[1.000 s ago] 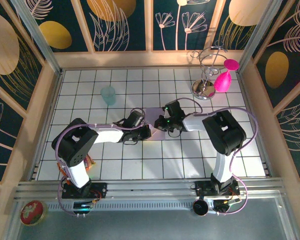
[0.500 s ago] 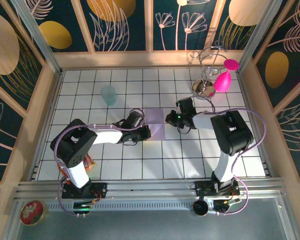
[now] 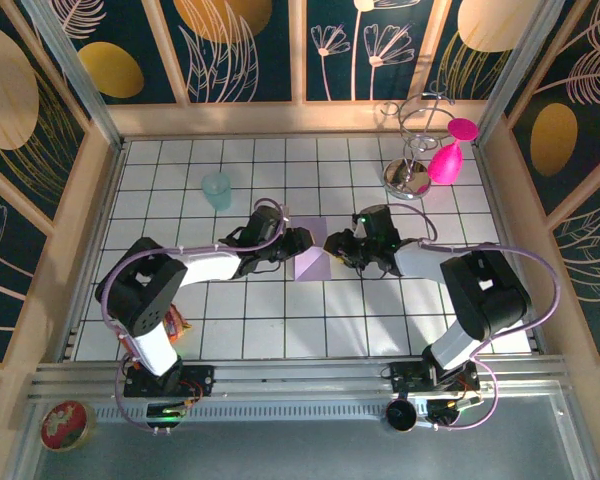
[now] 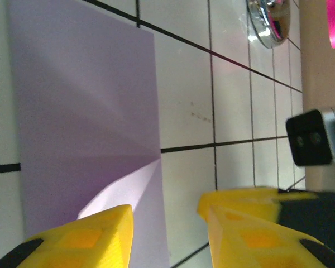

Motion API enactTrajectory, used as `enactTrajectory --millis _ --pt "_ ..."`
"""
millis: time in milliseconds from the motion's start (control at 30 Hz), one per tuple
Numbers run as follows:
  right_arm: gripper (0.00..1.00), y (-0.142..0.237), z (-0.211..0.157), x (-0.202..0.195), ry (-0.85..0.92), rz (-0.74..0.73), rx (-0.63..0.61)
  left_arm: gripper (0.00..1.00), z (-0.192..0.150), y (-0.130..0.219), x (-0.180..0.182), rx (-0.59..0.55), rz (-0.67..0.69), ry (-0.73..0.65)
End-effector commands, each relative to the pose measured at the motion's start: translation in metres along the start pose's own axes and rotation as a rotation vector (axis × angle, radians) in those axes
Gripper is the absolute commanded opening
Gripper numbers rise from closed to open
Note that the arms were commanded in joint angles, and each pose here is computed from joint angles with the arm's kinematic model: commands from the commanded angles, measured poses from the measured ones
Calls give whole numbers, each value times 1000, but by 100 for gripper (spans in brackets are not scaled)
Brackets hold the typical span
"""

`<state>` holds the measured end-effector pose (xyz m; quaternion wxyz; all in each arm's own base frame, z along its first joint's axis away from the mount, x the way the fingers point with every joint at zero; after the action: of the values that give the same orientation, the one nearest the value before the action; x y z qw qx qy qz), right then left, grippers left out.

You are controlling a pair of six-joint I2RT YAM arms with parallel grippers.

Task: Fold a paper plane with a square sheet of paper (pick it up from the middle)
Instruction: Fold the triangle a second time at the center of the table, then turn over the paper at the center of the table.

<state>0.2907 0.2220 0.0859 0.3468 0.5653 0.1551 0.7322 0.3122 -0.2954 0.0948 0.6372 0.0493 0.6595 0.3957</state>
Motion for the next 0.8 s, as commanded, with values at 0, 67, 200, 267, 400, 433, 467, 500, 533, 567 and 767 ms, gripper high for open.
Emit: enactTrajectory --millis 0,67,200,267,400,433,467,500,533,567,767 --pt "36 -9 -3 12 -32 57 13 40 3 -9 6 10 -10 37" --pt "38 -15 -5 11 -45 56 23 40 5 -12 13 7 7 45" --pt "38 -23 -4 9 -66 49 29 42 7 -16 26 -3 43 59" --pt "38 -25 -4 4 -86 18 26 42 7 -19 34 -7 67 64" --pt "38 -29 -3 -4 -113 -23 16 42 6 -22 51 -17 124 75" --pt "38 -30 -3 -4 -114 -17 17 42 5 -23 52 -18 127 77" --pt "37 -31 -3 -4 -114 -13 19 42 4 -23 55 -16 131 80" --pt "36 -32 -2 -3 -115 -7 20 42 4 -23 56 -15 135 82" --pt "35 -33 -2 -2 -115 2 21 42 4 -24 58 -13 139 85" --pt "33 -35 -2 -2 -114 10 22 41 3 -24 59 -11 141 87" --pt "28 -39 -1 0 -118 36 23 40 2 -23 64 -13 154 92"
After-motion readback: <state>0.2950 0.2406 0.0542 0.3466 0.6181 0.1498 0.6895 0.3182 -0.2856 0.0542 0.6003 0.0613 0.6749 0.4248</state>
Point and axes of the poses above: each hand's point on the last joint's axis, 136 mm out from that joint toward the fingers, its own y axis back along the fingers, its own x axis along the line the jaws close on, z = x × y, the point moved 4 cm from there along y, back along the fingers, and after that the axes turned 13 degrees about y, right-handed, at the moved point
